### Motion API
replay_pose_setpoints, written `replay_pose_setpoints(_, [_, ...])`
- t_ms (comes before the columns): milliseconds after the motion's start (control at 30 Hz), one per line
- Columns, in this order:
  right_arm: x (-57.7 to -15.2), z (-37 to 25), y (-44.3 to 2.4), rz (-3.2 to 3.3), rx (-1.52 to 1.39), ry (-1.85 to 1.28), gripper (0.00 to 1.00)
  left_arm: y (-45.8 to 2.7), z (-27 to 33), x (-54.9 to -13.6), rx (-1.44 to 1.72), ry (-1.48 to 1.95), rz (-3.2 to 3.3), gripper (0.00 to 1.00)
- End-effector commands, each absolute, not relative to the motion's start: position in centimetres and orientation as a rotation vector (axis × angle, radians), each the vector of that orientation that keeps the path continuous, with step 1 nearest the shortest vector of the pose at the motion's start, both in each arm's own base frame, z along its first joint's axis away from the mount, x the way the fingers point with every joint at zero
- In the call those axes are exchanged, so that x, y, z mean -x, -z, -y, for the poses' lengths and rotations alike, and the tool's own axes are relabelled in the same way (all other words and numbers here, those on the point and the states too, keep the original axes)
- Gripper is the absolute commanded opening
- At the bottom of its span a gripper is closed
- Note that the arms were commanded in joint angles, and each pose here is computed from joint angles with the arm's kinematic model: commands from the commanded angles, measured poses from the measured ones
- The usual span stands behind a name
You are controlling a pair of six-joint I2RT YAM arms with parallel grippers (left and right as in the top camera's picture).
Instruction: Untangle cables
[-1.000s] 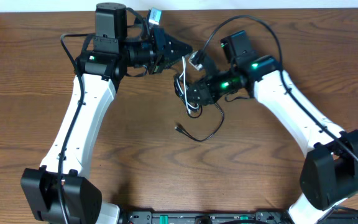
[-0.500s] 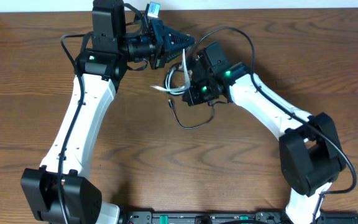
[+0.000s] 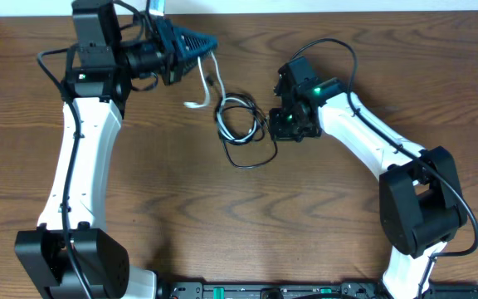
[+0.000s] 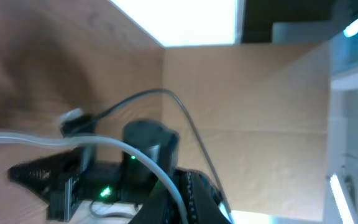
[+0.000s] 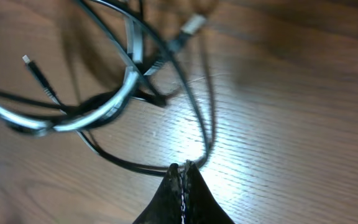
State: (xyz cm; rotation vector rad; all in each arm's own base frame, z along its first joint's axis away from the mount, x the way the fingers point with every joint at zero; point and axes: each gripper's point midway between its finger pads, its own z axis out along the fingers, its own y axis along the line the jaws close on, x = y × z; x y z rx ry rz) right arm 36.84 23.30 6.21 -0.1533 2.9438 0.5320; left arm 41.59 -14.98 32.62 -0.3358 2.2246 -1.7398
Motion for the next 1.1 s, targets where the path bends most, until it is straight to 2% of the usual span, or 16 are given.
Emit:
replay_pose_setpoints(0, [-37.4,-22.2,-6.1,-2.946,0.102,-0.516,0.01,-30.5,15.3,-40.8,0.212,1.642,-2.270,0.08])
replay_pose_setpoints(267, [-37.1,-22.1,-6.1,-2.954,0.136,-0.517,0.01,-19.8,8.9,-38.6,0.507,0.900,-2.670,0.08])
replay_pose_setpoints(333, [-37.1,-22.1,-6.1,-2.954,0.135,-0.517,0.01,-18.7,7.2,-38.5,0.561,0.736,-2.699,0.08])
replay_pose_setpoints(433, [-37.1,-22.1,-6.1,-2.955,0.135,-0.517,0.02,-18.1,5.6,-38.6,0.594,0.601,-2.701,0.17])
replay_pose_setpoints(567, [-36.9,-22.0,-6.0,-2.962,0.135,-0.513,0.03,-17.2,3.2,-39.0,0.637,0.407,-2.695,0.17])
replay_pose_setpoints(733, [-36.9,-21.3,-5.8,-2.973,0.107,-0.452,0.05,-15.4,2.0,-39.3,0.668,0.299,-2.722,0.17])
replay_pose_setpoints(767, [-37.0,-21.1,-5.7,-2.974,0.101,-0.437,0.05,-14.8,1.8,-39.5,0.674,0.276,-2.731,0.22])
replay_pose_setpoints(900, [-37.1,-20.9,-5.7,-2.973,0.095,-0.417,0.08,-12.3,1.5,-39.5,0.667,0.230,-2.800,0.22])
replay_pose_setpoints(1067, [-37.1,-21.6,-5.9,-2.955,0.158,-0.456,0.13,-8.7,4.4,-39.7,0.614,0.385,-2.915,0.22])
